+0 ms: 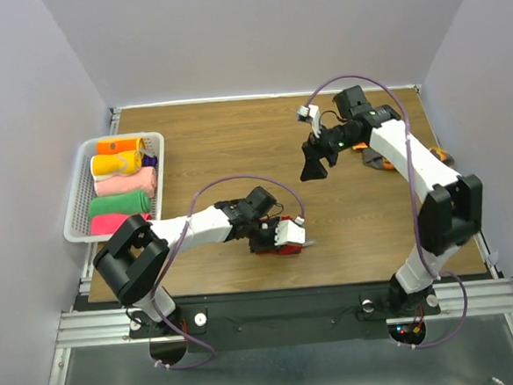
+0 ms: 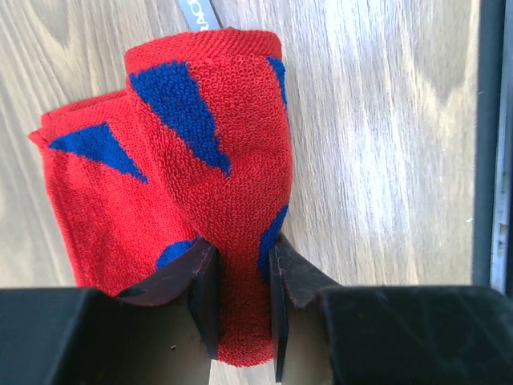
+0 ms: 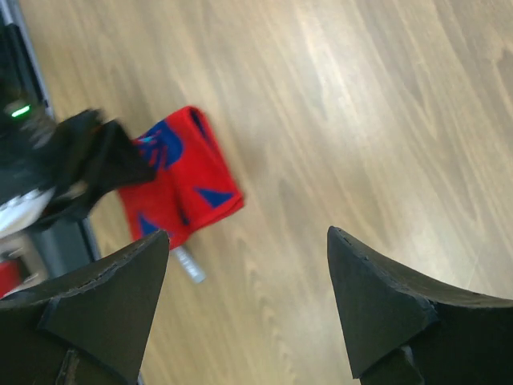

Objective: Roll the towels
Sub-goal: Roll the towel

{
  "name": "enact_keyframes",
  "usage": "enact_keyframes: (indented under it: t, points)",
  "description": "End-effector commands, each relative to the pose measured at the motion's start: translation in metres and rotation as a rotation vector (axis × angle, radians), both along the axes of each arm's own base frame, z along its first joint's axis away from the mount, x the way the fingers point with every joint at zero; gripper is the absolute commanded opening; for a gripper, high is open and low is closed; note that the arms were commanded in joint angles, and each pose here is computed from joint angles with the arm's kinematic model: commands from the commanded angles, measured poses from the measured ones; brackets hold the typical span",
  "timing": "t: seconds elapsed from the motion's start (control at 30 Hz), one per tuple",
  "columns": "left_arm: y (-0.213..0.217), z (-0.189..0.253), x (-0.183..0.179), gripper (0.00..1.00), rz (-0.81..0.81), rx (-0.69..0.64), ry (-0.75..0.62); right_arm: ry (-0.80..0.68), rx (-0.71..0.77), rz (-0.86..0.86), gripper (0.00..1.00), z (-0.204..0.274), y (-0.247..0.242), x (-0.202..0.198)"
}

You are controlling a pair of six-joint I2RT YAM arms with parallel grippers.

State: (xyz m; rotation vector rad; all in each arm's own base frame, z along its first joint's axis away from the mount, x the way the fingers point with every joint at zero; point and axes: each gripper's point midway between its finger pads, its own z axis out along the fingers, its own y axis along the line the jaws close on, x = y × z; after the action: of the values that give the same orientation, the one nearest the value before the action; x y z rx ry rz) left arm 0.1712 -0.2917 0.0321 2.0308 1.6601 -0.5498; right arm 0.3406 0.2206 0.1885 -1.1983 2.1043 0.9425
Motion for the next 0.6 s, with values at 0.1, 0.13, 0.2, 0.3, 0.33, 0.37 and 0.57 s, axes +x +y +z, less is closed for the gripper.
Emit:
enact_keyframes:
  t: [0.1, 0.13, 0.2, 0.3, 0.33, 0.37, 0.57]
  points:
    - [0.036, -0.033, -0.025, 0.25, 0.074, 0.125, 0.357, -0.075, -0.026, -0.030, 0.84, 0.021, -0.020, -0.047]
    - [0.037, -0.036, -0.022, 0.25, 0.079, 0.131, 0.366, -0.075, -0.029, -0.034, 0.84, 0.021, -0.022, -0.050]
    - [0.031, -0.032, -0.015, 0.26, 0.061, 0.114, 0.416, -0.108, -0.026, -0.035, 0.84, 0.030, -0.026, -0.059]
    - [0.042, -0.041, -0.016, 0.27, 0.061, 0.167, 0.573, -0.144, -0.105, -0.026, 0.86, 0.012, -0.038, -0.072]
    - [0.042, -0.041, -0.016, 0.27, 0.056, 0.170, 0.596, -0.161, -0.131, -0.018, 0.86, 0.008, -0.040, -0.073]
    - [0.042, -0.042, -0.016, 0.28, 0.033, 0.167, 0.613, -0.174, -0.152, -0.013, 0.86, 0.005, -0.041, -0.075]
    - [0.050, -0.053, -0.015, 0.35, 0.017, 0.213, 0.759, -0.369, -0.247, 0.038, 0.86, 0.001, -0.016, -0.088]
